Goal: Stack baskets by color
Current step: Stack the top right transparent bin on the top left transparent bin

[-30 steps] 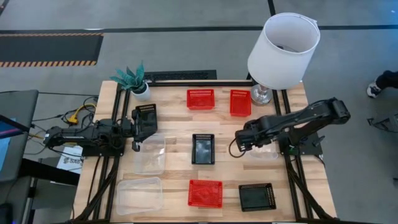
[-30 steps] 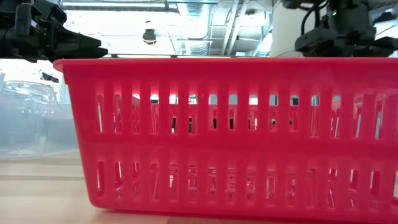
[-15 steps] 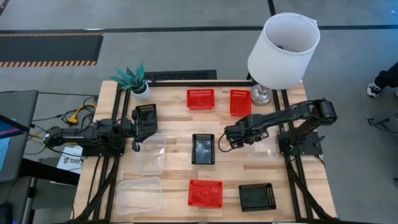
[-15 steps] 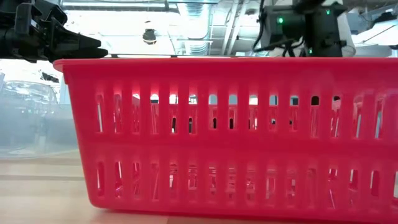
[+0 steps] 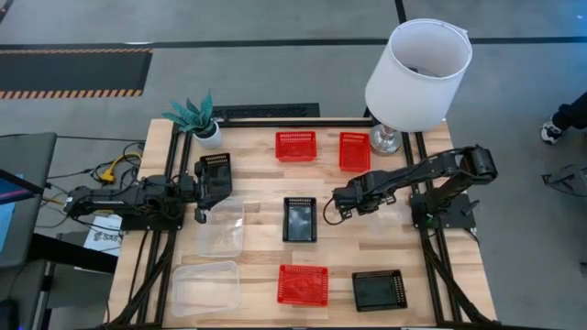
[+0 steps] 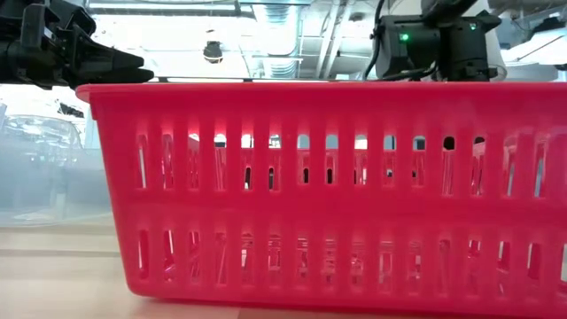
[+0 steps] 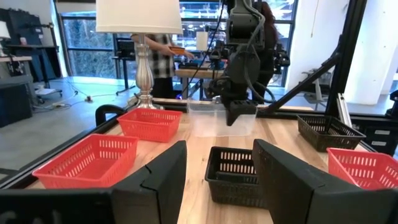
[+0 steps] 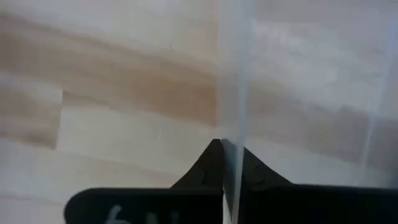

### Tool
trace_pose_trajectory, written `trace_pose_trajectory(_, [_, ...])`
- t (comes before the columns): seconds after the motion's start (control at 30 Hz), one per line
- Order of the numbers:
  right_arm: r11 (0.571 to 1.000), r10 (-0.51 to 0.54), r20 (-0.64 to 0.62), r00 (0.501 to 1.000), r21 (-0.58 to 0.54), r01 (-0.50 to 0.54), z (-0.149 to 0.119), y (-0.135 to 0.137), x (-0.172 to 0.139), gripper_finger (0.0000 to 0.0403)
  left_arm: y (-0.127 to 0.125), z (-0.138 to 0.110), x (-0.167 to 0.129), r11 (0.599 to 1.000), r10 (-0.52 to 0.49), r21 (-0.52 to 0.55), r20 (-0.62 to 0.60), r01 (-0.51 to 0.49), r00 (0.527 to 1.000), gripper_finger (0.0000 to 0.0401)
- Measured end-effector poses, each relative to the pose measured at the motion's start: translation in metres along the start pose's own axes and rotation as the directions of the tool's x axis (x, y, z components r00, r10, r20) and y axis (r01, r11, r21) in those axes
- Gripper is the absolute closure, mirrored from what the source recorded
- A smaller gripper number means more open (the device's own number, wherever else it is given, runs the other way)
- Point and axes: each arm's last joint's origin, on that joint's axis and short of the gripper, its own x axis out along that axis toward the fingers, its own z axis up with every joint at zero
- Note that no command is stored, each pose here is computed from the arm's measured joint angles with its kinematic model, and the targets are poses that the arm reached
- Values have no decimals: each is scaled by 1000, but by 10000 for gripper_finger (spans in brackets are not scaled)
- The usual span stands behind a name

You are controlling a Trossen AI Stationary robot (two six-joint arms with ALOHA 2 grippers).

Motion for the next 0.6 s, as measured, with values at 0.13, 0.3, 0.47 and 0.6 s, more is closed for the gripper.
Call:
trace_pose_trajectory(0.13, [1000,21,6,1000,-13,-21,-2,0,-9,395,0,0,0,1000,-2,-12,0,2,1000,228])
trace_pose_trajectory(0.3, [979,202,101,974,-35,-199,-7,3,-53,397,0,3,-1,1000,2,5,-14,-2,1000,228])
trace_pose_trajectory(0.47, [879,471,308,826,-91,-467,-13,14,-112,399,0,26,-5,1000,1,-1,35,0,999,228])
trace_pose_trajectory(0.6, [729,672,398,625,-207,-652,-17,40,-149,400,1,34,-8,999,50,-10,51,-50,997,228])
